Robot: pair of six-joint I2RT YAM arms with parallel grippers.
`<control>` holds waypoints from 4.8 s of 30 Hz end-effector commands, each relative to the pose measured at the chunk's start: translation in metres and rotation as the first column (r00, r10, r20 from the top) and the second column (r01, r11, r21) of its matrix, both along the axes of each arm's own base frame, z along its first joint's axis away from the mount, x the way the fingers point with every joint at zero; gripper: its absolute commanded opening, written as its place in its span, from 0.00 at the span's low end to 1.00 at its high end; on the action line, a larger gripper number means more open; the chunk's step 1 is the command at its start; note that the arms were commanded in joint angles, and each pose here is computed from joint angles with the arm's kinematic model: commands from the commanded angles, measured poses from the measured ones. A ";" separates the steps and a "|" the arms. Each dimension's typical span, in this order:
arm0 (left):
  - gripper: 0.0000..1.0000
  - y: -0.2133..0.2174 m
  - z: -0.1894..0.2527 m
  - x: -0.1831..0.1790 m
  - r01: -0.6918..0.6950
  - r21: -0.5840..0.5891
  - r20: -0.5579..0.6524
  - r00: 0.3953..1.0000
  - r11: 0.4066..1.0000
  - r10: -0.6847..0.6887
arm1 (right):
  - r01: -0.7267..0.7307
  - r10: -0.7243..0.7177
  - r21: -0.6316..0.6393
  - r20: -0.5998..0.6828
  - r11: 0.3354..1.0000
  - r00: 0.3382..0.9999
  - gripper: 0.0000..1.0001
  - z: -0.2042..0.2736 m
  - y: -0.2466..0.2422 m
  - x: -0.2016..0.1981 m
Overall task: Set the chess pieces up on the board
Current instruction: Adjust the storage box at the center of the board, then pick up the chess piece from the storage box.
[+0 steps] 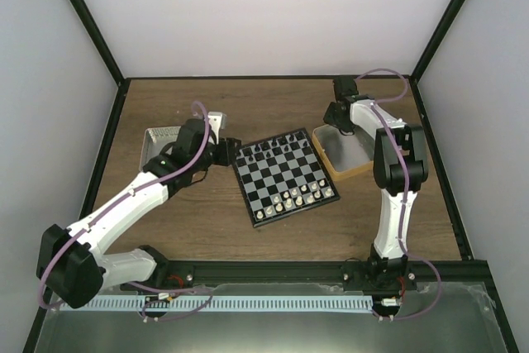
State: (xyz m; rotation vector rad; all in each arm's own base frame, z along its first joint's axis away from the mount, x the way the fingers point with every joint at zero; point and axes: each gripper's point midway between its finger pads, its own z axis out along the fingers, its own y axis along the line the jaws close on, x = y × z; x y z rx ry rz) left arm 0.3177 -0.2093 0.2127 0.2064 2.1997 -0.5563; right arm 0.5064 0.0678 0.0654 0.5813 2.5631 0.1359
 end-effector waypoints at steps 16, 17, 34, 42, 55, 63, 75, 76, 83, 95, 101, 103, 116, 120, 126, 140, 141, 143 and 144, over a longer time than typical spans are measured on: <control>0.55 0.000 0.014 -0.004 0.034 -0.050 0.045 0.998 0.998 -0.032 | -0.388 0.388 -0.119 -0.027 0.914 0.921 0.17 0.006 0.008 -0.037; 0.55 0.000 0.014 -0.004 0.034 -0.050 0.046 0.998 0.998 -0.032 | -0.426 0.426 -0.110 -0.021 0.898 0.904 0.17 0.007 0.013 -0.043; 0.56 -0.005 0.012 -0.007 0.053 -0.071 0.033 0.998 0.996 -0.051 | -0.634 0.639 -0.125 -0.006 0.763 0.769 0.28 0.021 0.028 -0.092; 0.56 -0.005 0.012 -0.006 0.055 -0.071 0.033 0.998 0.996 -0.053 | -0.320 0.337 -0.122 0.161 0.940 0.928 0.59 0.081 0.007 -0.070; 0.56 -0.004 0.013 -0.006 0.048 -0.072 0.040 0.998 0.996 -0.045 | 0.247 -0.242 -0.018 0.131 0.969 0.961 0.91 0.048 -0.030 -0.011; 0.56 -0.004 0.012 -0.005 0.045 -0.070 0.038 0.998 0.997 -0.043 | 0.331 -0.328 -0.028 0.084 0.943 0.941 0.86 0.022 -0.045 0.007; 0.56 -0.005 0.013 -0.005 0.050 -0.074 0.040 0.998 0.996 -0.047 | 0.109 -0.108 -0.034 0.016 0.993 0.994 0.49 0.003 -0.024 0.005; 0.56 -0.005 0.013 -0.005 0.051 -0.075 0.041 0.998 0.996 -0.048 | 0.092 -0.091 -0.037 0.018 0.995 0.996 0.47 0.003 -0.023 0.002; 0.56 -0.004 0.014 -0.006 0.051 -0.076 0.043 0.998 0.996 -0.047 | -0.087 0.090 -0.049 0.060 0.995 0.994 0.32 0.013 -0.012 -0.018; 0.56 -0.004 0.014 -0.007 0.052 -0.075 0.045 0.998 0.996 -0.049 | -0.391 0.392 -0.029 0.022 0.920 0.920 0.23 0.009 0.019 -0.057; 0.56 -0.004 0.016 -0.007 0.054 -0.082 0.046 0.998 0.995 -0.050 | -0.462 0.464 0.049 -0.018 0.885 0.886 0.23 0.004 0.035 -0.085; 0.56 -0.004 0.015 -0.008 0.055 -0.080 0.045 0.998 0.995 -0.051 | -0.479 0.481 0.061 -0.025 0.876 0.876 0.24 0.003 0.039 -0.093; 0.57 -0.004 0.016 -0.009 0.057 -0.086 0.047 0.997 0.995 -0.053 | -0.331 0.329 0.001 0.114 0.944 0.937 0.55 0.060 0.023 -0.086; 0.57 -0.003 0.017 -0.009 0.054 -0.085 0.049 0.998 0.995 -0.050 | -0.124 0.136 -0.067 0.206 0.990 0.969 0.55 0.080 -0.009 -0.079; 0.57 -0.003 0.017 -0.009 0.050 -0.083 0.050 0.998 0.995 -0.046 | 0.173 -0.148 -0.115 0.194 0.978 0.970 0.55 0.068 -0.075 -0.089; 0.57 0.001 0.013 -0.006 0.031 -0.058 0.050 0.998 0.998 -0.028 | 0.250 -0.241 -0.141 0.079 0.958 0.967 0.39 0.016 -0.123 -0.056; 0.57 0.001 0.014 -0.005 0.029 -0.056 0.053 0.998 0.998 -0.026 | 0.255 -0.247 -0.149 0.075 0.955 0.966 0.38 0.014 -0.125 -0.056; 0.57 0.003 0.013 -0.004 0.021 -0.047 0.053 0.998 0.999 -0.019 | 0.261 -0.252 -0.162 0.070 0.952 0.965 0.38 0.008 -0.128 -0.054; 0.57 0.004 0.013 -0.004 0.018 -0.044 0.054 0.998 0.999 -0.015 | 0.262 -0.254 -0.169 0.070 0.950 0.965 0.38 0.006 -0.129 -0.052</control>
